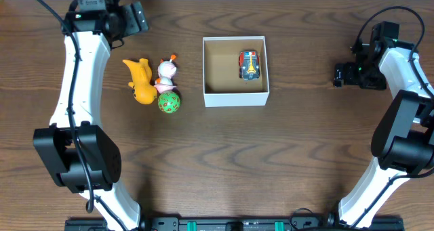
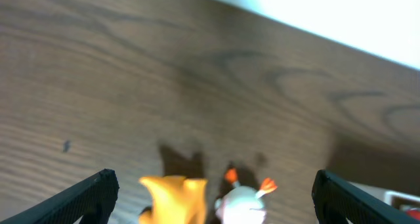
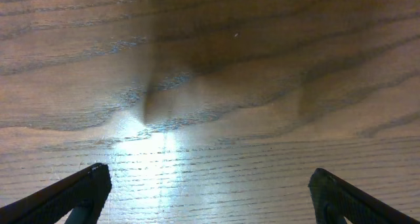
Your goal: Pack container
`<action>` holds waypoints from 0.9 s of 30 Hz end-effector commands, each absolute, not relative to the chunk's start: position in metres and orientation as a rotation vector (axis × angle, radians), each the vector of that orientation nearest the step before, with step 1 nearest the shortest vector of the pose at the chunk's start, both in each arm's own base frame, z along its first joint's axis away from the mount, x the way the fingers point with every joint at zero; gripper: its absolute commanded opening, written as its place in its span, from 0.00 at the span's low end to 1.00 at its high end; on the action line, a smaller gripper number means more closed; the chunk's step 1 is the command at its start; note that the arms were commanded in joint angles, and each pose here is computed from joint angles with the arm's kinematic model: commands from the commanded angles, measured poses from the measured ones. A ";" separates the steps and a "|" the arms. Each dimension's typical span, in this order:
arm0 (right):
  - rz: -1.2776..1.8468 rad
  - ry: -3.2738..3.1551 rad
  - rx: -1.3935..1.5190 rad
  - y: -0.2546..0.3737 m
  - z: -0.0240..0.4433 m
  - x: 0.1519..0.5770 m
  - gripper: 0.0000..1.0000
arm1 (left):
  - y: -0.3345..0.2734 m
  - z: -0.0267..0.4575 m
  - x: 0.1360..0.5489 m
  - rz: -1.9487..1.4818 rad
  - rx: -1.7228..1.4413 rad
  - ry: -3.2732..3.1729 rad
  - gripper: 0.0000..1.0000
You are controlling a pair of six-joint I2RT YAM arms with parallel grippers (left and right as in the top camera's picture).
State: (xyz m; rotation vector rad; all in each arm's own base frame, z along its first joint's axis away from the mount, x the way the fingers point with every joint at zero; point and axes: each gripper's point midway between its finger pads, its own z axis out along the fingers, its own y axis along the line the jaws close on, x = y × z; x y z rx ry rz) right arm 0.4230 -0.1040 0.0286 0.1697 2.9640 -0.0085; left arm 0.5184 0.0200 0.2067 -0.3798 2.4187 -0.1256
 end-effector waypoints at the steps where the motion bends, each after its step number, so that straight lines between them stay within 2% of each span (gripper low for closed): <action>1: 0.001 2.956 0.167 -0.099 0.032 0.424 0.99 | 0.019 0.225 0.522 -0.156 -0.439 2.359 0.95; 22: 0.001 2.956 0.167 -0.099 0.032 0.424 0.99 | 0.000 0.224 0.523 -0.230 -0.421 2.369 0.90; 27: 0.001 2.956 0.167 -0.099 0.032 0.424 0.99 | 0.000 0.209 0.509 -0.199 -0.386 2.459 0.90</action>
